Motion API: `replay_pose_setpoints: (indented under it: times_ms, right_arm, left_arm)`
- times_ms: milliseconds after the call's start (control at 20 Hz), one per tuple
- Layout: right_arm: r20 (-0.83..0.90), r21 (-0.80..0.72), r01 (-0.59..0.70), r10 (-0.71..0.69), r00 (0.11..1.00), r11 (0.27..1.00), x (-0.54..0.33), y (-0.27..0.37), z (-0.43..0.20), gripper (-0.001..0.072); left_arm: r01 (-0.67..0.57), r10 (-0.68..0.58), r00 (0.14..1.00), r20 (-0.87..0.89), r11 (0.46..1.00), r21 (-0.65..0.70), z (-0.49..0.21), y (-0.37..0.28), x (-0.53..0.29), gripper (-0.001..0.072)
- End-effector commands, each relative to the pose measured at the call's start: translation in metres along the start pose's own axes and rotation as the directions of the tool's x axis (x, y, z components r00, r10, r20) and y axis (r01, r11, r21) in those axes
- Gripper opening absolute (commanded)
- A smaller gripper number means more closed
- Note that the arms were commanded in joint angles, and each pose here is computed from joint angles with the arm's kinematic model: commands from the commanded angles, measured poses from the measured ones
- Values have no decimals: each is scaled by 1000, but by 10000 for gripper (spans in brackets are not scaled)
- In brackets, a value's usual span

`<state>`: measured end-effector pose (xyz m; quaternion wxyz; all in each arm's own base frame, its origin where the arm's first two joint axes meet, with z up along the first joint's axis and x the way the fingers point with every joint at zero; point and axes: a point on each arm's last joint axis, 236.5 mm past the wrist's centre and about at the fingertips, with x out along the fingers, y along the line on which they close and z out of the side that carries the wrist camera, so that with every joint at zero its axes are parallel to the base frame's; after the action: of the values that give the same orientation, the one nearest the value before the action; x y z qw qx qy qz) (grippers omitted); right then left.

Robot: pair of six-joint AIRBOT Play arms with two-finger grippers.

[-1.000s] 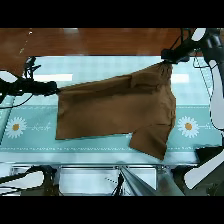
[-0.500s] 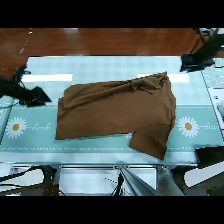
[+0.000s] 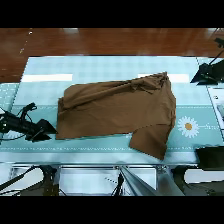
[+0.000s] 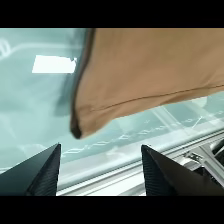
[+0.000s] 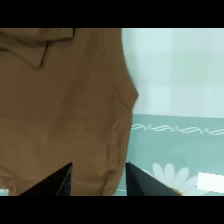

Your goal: Fold the shirts.

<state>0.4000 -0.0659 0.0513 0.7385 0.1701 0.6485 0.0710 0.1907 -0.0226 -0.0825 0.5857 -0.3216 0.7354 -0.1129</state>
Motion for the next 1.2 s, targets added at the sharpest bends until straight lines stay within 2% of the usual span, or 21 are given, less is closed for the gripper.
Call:
replay_pose_setpoints:
  times_ms: [0,200,250,500,550,600,650,800,950,1050,1150]
  right_arm:
    - [17,28,-123,123,992,992,7,7,-9,421]
    - [20,26,-130,130,991,991,8,9,-9,420]
    - [22,23,-128,127,992,992,7,9,-9,420]
    - [30,11,-88,88,996,996,0,4,-11,420]
    - [27,11,-80,80,996,997,0,2,-12,420]
    - [19,11,-70,69,997,998,0,0,-15,420]
    - [2,12,-57,57,998,998,0,-3,-19,420]
    - [-60,85,14,-9,998,996,8,-38,-49,420]
    - [-54,248,-94,110,992,964,31,-48,-90,424]
    - [-45,306,-201,224,973,931,54,-36,-115,531]
    - [-87,340,-211,253,963,917,82,-32,-141,537]
  left_arm:
    - [29,-28,998,55,999,-15,6,1,9,588]
    - [97,-93,983,160,995,-22,33,-20,19,568]
    - [87,-85,988,129,996,-9,29,-22,27,485]
    - [76,-76,996,-38,997,-10,11,-22,64,474]
    - [77,-79,995,-54,997,-25,9,-20,68,389]
    - [78,-80,995,-64,996,-31,8,-19,70,134]
    - [79,-80,995,-65,996,-30,8,-19,70,26]
    - [83,-84,994,-72,996,-20,6,-20,69,26]
    - [93,-90,992,-84,995,32,3,-21,69,25]
    - [93,-89,993,-81,995,46,4,-22,69,26]
    - [93,-89,993,-81,995,46,4,-22,68,25]
